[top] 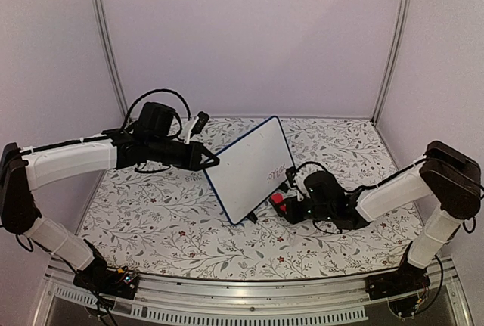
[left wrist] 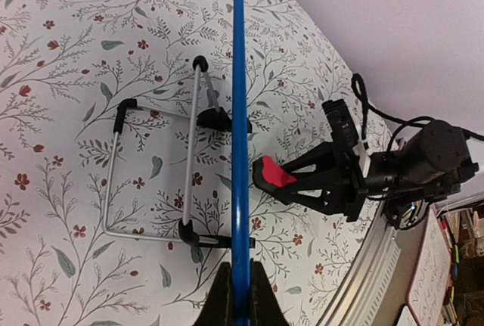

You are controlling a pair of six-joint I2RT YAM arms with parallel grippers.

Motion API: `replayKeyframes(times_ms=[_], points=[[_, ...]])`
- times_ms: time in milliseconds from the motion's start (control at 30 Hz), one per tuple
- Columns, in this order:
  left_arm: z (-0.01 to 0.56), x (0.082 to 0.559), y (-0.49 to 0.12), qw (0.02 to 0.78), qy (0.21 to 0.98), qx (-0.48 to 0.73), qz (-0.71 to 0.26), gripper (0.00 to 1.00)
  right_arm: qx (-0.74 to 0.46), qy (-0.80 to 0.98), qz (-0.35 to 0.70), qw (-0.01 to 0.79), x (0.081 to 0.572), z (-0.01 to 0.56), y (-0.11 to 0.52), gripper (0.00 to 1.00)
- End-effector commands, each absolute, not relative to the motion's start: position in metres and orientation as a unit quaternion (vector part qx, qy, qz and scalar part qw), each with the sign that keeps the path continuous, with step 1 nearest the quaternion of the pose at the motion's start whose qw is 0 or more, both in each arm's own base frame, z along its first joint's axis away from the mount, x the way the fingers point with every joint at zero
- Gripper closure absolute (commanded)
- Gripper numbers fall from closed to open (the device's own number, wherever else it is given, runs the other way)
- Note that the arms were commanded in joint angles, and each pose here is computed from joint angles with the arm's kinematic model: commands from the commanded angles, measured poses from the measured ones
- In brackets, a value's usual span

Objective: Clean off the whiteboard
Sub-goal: Erase the whiteboard on the whiteboard stand.

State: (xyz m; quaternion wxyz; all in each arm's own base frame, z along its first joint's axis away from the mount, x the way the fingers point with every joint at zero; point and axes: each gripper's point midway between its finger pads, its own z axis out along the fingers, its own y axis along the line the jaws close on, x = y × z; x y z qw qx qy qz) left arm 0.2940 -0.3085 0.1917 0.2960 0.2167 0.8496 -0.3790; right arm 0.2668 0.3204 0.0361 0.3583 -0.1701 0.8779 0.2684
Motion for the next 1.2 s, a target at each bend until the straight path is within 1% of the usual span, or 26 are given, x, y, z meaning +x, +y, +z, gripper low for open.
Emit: replayKeyframes(times_ms=[0,100,333,633,867,1167], points=[[0.227,0.290,-0.310,0.339,0.821,0.233,-0.396,1.00,-0.154,0.854,0.281,0.411,0.271,0.090,0.314,0.79],[0.232,0.290,-0.308,0.347,0.817,0.235,-0.396,1.00,-0.148,0.844,0.271,0.439,0.275,0.117,0.307,0.79],[0.246,0.289,-0.302,0.368,0.806,0.237,-0.398,1.00,-0.144,0.836,0.261,0.461,0.276,0.137,0.297,0.79],[0.257,0.288,-0.296,0.378,0.809,0.232,-0.386,1.00,-0.155,0.832,0.265,0.462,0.281,0.146,0.308,0.79],[0.238,0.278,-0.297,0.334,0.824,0.219,-0.402,1.00,-0.164,0.823,0.271,0.472,0.289,0.162,0.321,0.79],[0.242,0.268,-0.285,0.359,0.816,0.230,-0.392,1.00,-0.178,0.827,0.275,0.458,0.305,0.151,0.351,0.79]])
